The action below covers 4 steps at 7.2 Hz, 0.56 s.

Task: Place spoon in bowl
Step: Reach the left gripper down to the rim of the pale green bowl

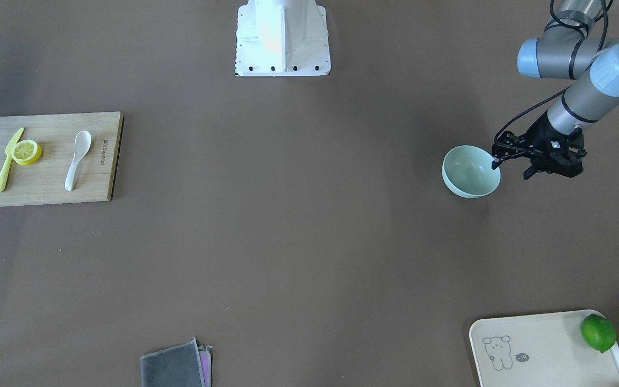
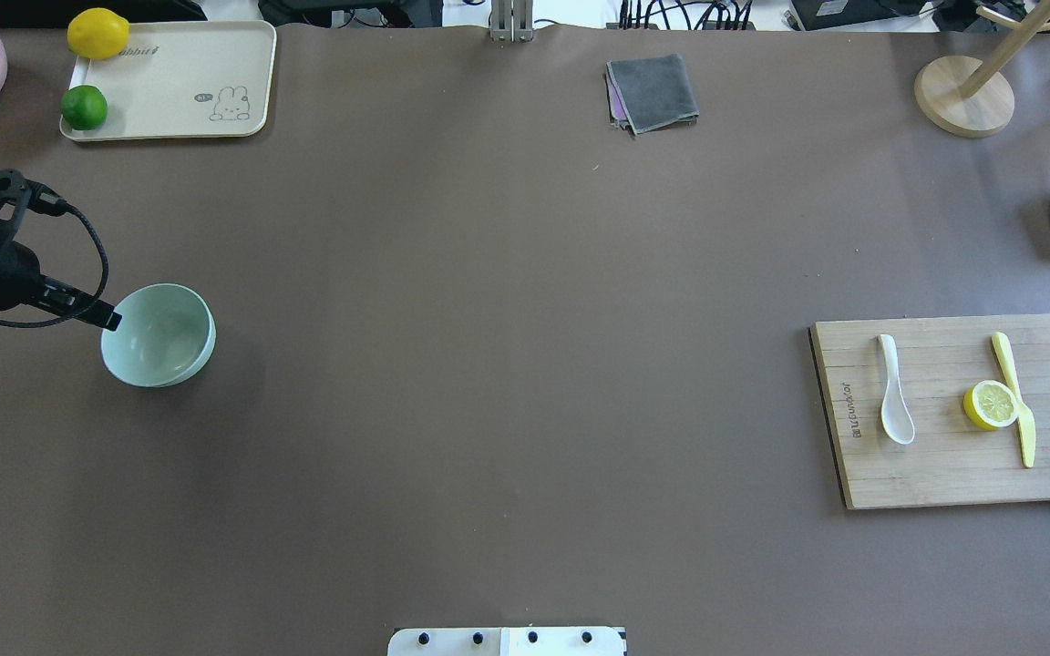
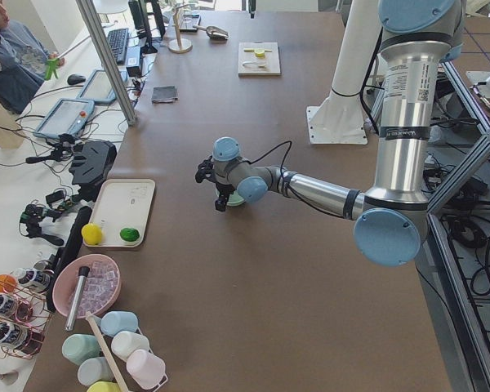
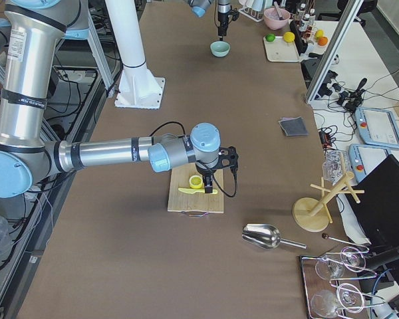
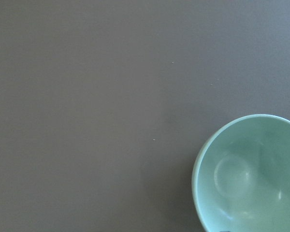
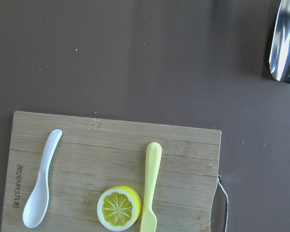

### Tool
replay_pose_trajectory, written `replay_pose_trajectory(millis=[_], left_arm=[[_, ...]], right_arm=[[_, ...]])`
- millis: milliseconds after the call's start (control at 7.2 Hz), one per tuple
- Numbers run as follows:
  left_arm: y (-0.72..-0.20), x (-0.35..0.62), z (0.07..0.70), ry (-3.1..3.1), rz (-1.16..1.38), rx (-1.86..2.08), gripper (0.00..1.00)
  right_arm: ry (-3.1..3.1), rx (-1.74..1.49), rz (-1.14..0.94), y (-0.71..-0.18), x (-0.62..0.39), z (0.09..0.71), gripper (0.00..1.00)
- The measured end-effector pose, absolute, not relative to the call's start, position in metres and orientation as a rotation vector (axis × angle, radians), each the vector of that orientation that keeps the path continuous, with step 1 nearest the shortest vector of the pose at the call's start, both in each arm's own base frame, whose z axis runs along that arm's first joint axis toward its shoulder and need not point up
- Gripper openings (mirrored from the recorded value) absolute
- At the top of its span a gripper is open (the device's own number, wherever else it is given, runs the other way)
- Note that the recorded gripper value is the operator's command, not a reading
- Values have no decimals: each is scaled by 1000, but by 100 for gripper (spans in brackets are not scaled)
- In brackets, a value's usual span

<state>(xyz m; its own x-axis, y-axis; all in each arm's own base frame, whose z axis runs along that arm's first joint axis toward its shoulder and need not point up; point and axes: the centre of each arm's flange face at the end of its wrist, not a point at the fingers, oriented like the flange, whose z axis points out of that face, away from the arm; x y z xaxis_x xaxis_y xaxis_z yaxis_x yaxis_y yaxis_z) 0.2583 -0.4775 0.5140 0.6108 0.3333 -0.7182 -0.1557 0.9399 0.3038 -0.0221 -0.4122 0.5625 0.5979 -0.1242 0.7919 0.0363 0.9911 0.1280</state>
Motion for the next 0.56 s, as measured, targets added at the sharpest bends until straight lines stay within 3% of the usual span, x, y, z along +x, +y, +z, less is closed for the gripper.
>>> replay_pose_trajectory(millis=[139,278,417,556], left_arm=[[-482,268,515,869,291,215,62],[-483,273,516,868,296,210,46],[-482,277,517,868,301,206,27],[-481,279,518,868,303,202,0]], right_arm=[[-926,100,-94,-412,-23,563,100],[-926,99,-95,-412,-23,563,100],[-926,98,-97,-413,-24,563,100],[-927,98,-100,-413,-26,563,100]])
